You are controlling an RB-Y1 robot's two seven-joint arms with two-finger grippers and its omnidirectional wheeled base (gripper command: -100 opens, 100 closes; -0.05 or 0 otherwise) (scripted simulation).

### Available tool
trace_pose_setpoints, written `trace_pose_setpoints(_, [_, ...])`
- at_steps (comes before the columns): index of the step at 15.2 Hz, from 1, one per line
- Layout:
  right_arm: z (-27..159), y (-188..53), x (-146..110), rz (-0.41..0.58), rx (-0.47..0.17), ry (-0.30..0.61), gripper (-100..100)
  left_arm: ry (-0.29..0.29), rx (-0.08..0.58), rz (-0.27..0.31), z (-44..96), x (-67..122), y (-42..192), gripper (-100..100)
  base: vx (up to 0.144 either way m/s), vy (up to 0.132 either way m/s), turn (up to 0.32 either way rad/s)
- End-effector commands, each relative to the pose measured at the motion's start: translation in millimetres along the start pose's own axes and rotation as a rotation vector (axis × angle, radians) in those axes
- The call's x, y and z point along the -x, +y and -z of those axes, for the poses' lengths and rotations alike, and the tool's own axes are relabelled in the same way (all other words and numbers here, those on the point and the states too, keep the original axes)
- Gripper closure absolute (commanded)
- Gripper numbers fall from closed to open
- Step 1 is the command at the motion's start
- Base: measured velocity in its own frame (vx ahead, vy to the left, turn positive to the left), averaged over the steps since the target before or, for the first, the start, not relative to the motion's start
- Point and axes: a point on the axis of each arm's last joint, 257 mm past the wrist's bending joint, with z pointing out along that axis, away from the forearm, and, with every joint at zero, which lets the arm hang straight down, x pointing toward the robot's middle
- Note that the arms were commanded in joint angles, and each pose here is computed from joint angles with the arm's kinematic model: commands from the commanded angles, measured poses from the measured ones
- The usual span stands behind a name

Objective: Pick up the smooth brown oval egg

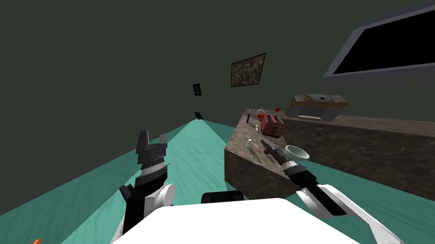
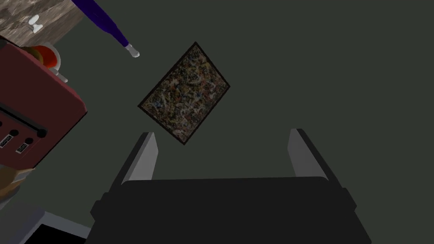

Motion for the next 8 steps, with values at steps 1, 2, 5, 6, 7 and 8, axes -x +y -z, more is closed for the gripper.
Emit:
trace_pose_setpoints(1, [9.8, -22.5, -3.0, 0.106, -0.031, 0.049, -100, 0.0, 0.0, 0.0, 0.0, 0.0, 0.0, 0, 0.03, 0.032, 0.1])
trace_pose_setpoints(2, [14.6, -36.2, -4.2, 0.171, -0.053, 0.077, -100, 0.0, 0.0, 0.0, 0.0, 0.0, 0.0, 0, 0.032, 0.036, 0.165])
trace_pose_setpoints(5, [19.2, -49.7, -4.1, 0.244, -0.07, 0.112, -100, 0.0, 0.0, 0.0, 0.0, 0.0, 0.0, 0, 0.03, 0.033, 0.097])
trace_pose_setpoints(6, [24.4, -63.4, -3.9, 0.313, -0.088, 0.144, -100, 0.0, 0.0, 0.0, 0.0, 0.0, 0.0, 0, 0.027, 0.035, 0.089])
trace_pose_setpoints(7, [24.4, -63.4, -3.9, 0.313, -0.088, 0.144, -100, 0.0, 0.0, 0.0, 0.0, 0.0, 0.0, 0, 0.026, 0.031, 0.079])
trace_pose_setpoints(8, [29.9, -77.0, -3.2, 0.38, -0.105, 0.176, -100, 0.0, 0.0, 0.0, 0.0, 0.0, 0.0, 0, 0.028, 0.031, 0.094])
